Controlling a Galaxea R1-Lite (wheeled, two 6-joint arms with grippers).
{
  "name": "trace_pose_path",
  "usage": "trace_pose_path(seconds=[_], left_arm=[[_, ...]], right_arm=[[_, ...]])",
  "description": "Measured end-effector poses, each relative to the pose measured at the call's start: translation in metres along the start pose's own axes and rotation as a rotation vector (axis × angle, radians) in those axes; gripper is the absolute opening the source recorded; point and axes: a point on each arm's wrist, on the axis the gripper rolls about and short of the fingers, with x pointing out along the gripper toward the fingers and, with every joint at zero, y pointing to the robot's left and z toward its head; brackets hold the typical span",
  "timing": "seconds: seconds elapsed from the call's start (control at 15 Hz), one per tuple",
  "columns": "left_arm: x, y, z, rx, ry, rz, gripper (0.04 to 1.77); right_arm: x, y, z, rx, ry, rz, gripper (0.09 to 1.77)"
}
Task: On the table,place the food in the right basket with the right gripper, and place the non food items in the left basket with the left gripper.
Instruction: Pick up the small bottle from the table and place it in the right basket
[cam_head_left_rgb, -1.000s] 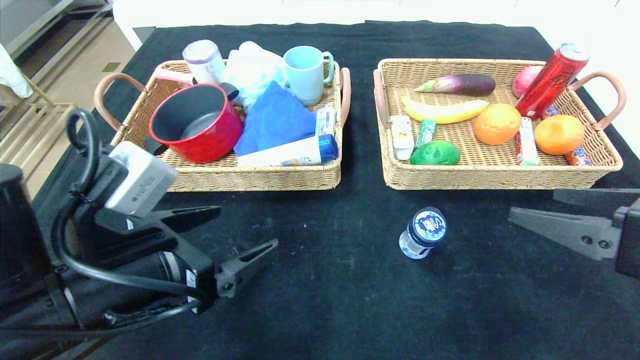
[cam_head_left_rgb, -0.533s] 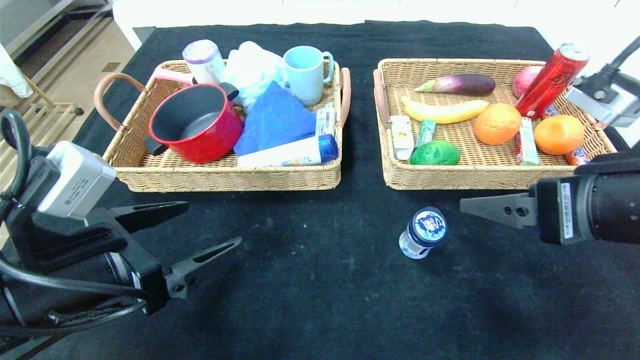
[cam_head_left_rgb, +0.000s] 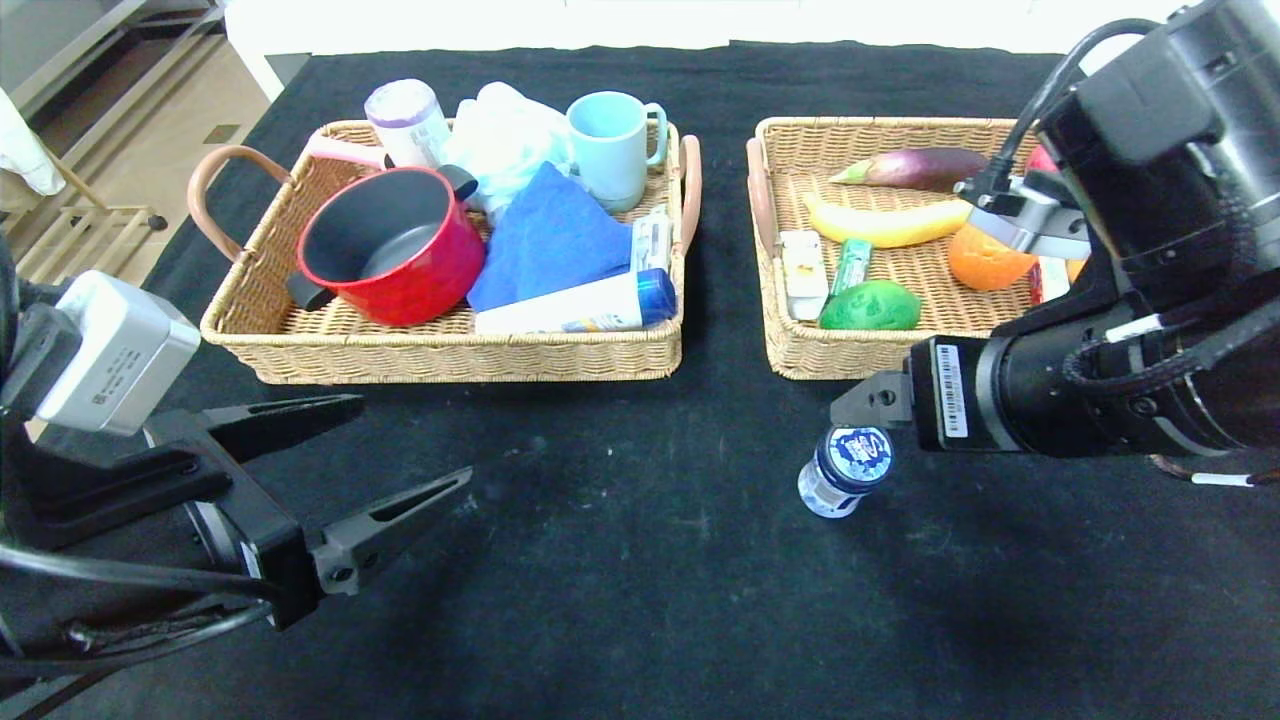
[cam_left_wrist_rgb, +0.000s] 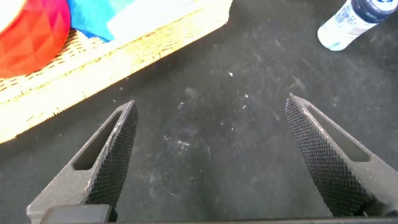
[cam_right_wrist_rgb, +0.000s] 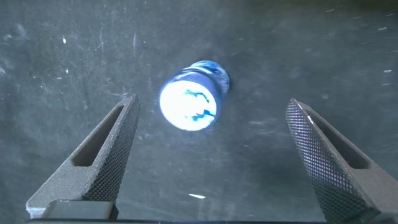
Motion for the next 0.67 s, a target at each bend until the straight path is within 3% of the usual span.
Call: trace_pose_path(seconds=[0.67], left_arm=[[-0.006, -0.001, 0.001, 0.017, -0.016, -0.006, 1.72]], right_arm=[[0.06, 0.029, -0.004, -0.01, 0.099, -0.094, 1.71]])
